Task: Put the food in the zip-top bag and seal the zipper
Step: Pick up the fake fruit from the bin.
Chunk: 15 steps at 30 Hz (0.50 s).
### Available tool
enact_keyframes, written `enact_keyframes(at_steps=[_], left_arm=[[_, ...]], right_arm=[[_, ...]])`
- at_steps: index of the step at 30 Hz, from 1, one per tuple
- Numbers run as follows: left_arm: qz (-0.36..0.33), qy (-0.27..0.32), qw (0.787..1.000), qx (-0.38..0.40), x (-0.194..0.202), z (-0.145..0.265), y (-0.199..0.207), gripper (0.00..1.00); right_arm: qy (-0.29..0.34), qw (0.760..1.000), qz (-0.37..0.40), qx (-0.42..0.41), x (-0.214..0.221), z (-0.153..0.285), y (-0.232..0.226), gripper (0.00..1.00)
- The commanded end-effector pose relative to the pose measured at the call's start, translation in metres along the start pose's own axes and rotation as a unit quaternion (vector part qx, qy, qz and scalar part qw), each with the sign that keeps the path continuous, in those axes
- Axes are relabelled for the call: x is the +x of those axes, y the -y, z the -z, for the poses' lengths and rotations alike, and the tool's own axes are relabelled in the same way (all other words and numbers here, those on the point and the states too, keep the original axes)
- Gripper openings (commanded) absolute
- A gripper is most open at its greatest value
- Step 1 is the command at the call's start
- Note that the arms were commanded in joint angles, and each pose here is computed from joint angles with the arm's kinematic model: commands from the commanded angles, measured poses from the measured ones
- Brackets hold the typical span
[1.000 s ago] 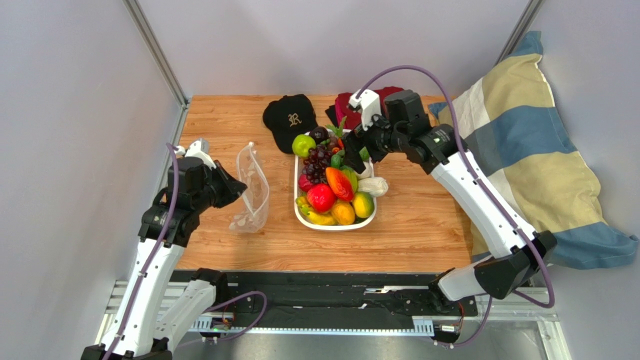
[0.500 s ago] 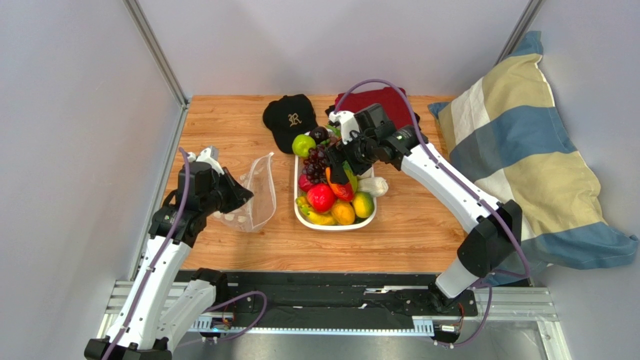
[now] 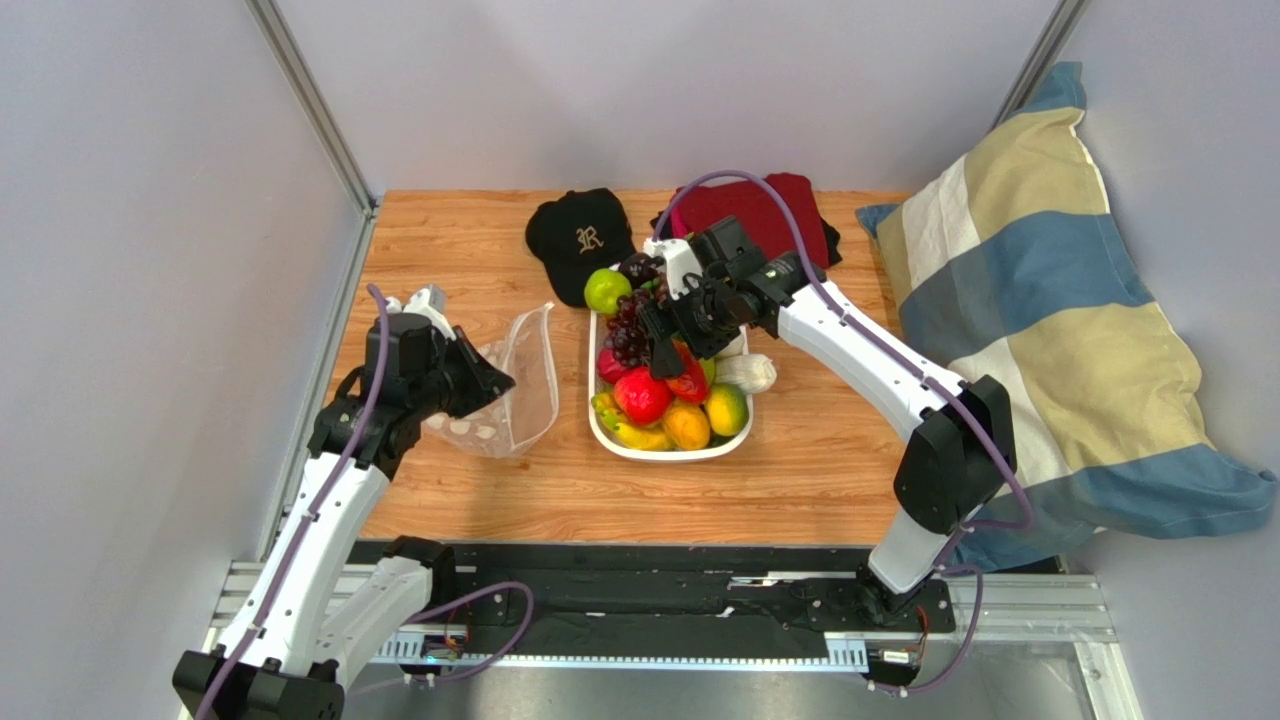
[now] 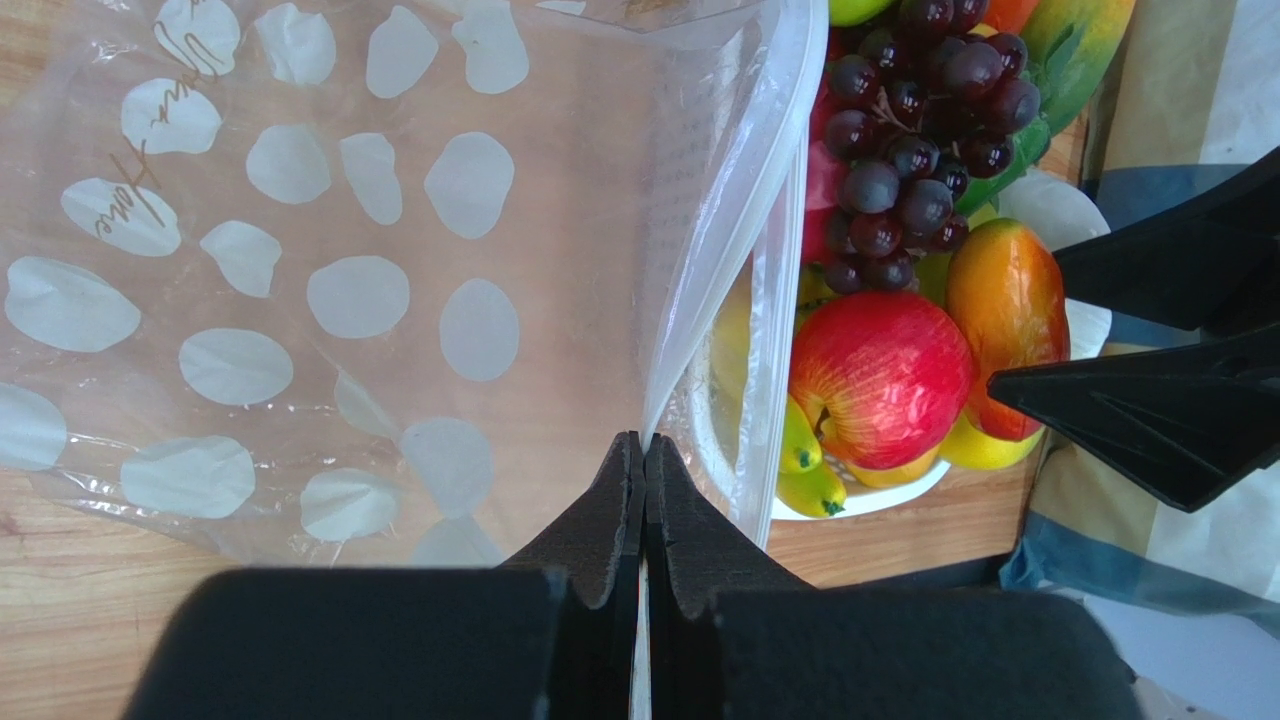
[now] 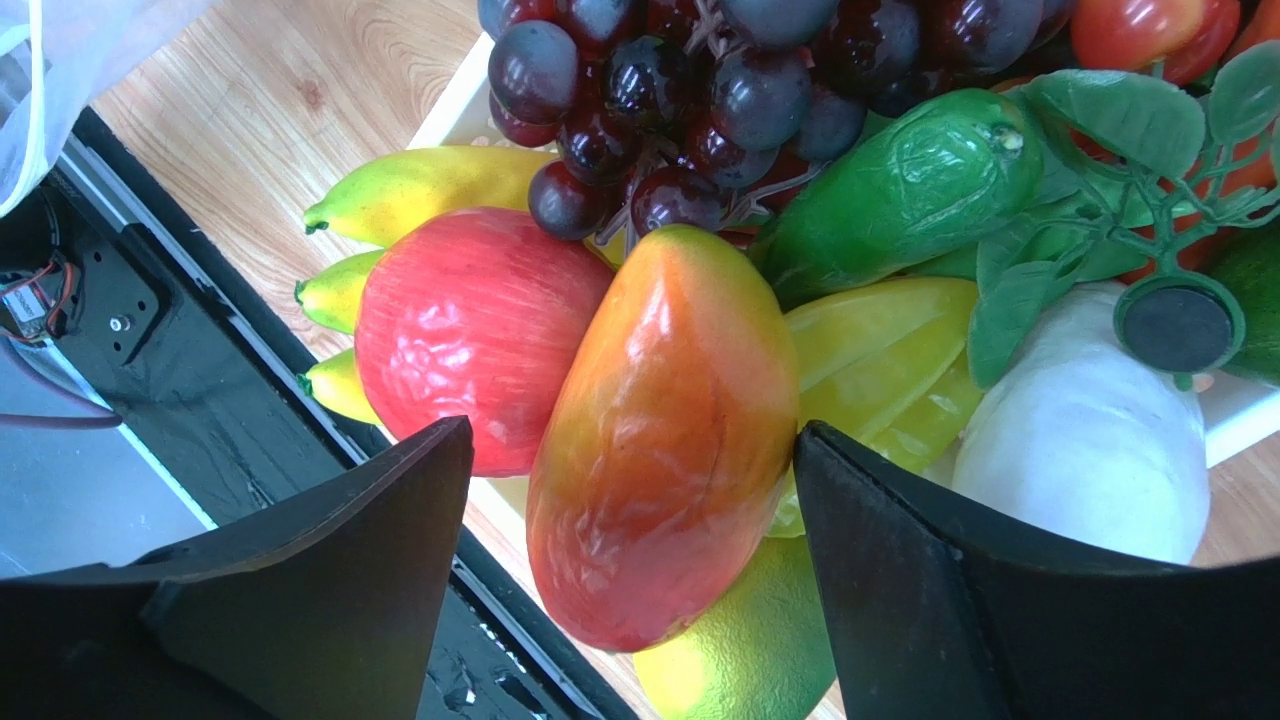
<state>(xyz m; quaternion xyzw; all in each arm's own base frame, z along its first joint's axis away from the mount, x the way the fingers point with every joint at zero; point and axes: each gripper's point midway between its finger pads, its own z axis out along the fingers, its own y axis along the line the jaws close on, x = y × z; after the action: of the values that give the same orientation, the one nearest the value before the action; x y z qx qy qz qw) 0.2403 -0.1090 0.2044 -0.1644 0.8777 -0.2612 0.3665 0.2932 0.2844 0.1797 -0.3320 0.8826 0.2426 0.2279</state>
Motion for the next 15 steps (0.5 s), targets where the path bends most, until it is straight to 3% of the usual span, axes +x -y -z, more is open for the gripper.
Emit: enact_keyframes(at_steps=[1, 3, 13, 15], left_arm=[[0.003, 0.024, 0.999, 0.027, -0.016, 0.006, 0.017, 0.0], [0.003, 0.026, 0.999, 0.024, -0.016, 0.006, 0.016, 0.0], [-0.001, 0.022, 0.999, 0.031, -0.013, 0.013, 0.018, 0.0], [0.001, 0.019, 0.999, 0.032, -0.012, 0.016, 0.019, 0.0]], right_arm=[[-0.002, 1.0, -0.003, -0.008, 0.001, -0.006, -0.003, 0.82], [-0.003, 1.0, -0.003, -0.003, 0.001, -0.006, -0.001, 0.79], [0.011, 1.0, 0.008, 0.018, -0.011, 0.013, 0.002, 0.28], [0.012, 1.0, 0.012, 0.02, -0.015, 0.023, 0.001, 0.22]])
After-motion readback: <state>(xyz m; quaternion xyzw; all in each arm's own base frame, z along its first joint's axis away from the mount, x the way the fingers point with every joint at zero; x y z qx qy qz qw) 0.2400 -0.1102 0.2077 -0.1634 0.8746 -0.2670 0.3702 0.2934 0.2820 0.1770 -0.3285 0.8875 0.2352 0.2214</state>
